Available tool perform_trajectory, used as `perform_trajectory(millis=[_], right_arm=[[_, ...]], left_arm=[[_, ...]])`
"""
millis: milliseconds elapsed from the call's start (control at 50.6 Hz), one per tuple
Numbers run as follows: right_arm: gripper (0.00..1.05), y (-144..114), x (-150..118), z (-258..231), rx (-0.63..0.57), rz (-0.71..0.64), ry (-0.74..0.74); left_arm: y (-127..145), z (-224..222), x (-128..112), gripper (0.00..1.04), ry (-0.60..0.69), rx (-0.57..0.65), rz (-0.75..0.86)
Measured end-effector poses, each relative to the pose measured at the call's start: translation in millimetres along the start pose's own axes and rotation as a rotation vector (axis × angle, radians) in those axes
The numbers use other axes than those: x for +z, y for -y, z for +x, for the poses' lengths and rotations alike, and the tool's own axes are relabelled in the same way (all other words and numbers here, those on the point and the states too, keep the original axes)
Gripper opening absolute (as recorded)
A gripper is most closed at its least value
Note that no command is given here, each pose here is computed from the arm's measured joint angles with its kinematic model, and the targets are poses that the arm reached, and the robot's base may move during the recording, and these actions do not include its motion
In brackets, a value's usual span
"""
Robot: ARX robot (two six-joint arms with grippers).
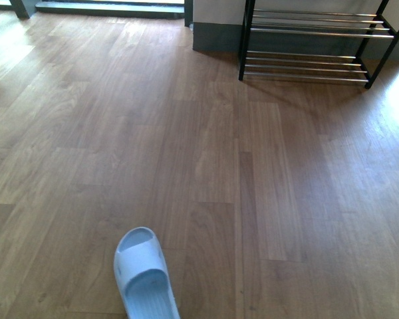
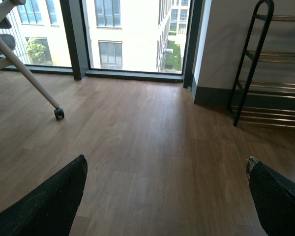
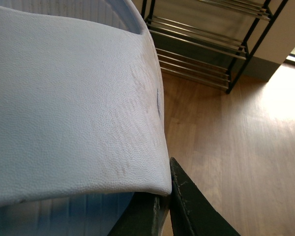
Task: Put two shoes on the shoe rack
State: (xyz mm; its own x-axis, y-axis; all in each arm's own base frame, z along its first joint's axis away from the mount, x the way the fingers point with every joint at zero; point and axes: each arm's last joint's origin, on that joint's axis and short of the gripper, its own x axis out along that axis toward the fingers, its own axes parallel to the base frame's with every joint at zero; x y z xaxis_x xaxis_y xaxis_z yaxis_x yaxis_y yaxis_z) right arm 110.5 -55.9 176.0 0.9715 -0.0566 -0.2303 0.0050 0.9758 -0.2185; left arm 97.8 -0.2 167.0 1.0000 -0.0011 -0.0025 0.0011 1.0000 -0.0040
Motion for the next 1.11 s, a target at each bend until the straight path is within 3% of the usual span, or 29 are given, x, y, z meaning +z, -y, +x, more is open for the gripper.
perform_trajectory(millis=[592,632,671,731,829,889,1106], right_arm=[[0.02,0.0,0.0,0.0,0.000,0.000,0.000],[0.02,0.0,0.0,0.0,0.000,0.000,0.000],[0.02,0.0,0.0,0.0,-0.002,0.000,-0.001],[0.02,0.0,0.0,0.0,-0.001,0.000,0.000],[0.02,0.0,0.0,0.0,-0.002,0.000,-0.001],[0.02,0.0,0.0,0.0,-0.002,0.000,-0.001],[0.02,0.0,0.0,0.0,-0.002,0.000,-0.001]], left_arm=[[-0.1,0.0,0.0,0.95,0.000,0.002,-0.001],[-0.3,0.1,-0.7,0.95,-0.077,0.067,-0.046],[0.3,0.3,-1.8,0.95,-0.251,0.158,-0.116],[-0.4,2.5,-6.6,0.95,-0.438,0.174,-0.275],[1.9,13.0,-14.1,0.95,-0.580,0.141,-0.544],[2.8,24.5,-17.5,0.95,-0.627,0.168,-0.623],[23.6,92.7,-44.6,0.95,-0.870,0.263,-0.507]])
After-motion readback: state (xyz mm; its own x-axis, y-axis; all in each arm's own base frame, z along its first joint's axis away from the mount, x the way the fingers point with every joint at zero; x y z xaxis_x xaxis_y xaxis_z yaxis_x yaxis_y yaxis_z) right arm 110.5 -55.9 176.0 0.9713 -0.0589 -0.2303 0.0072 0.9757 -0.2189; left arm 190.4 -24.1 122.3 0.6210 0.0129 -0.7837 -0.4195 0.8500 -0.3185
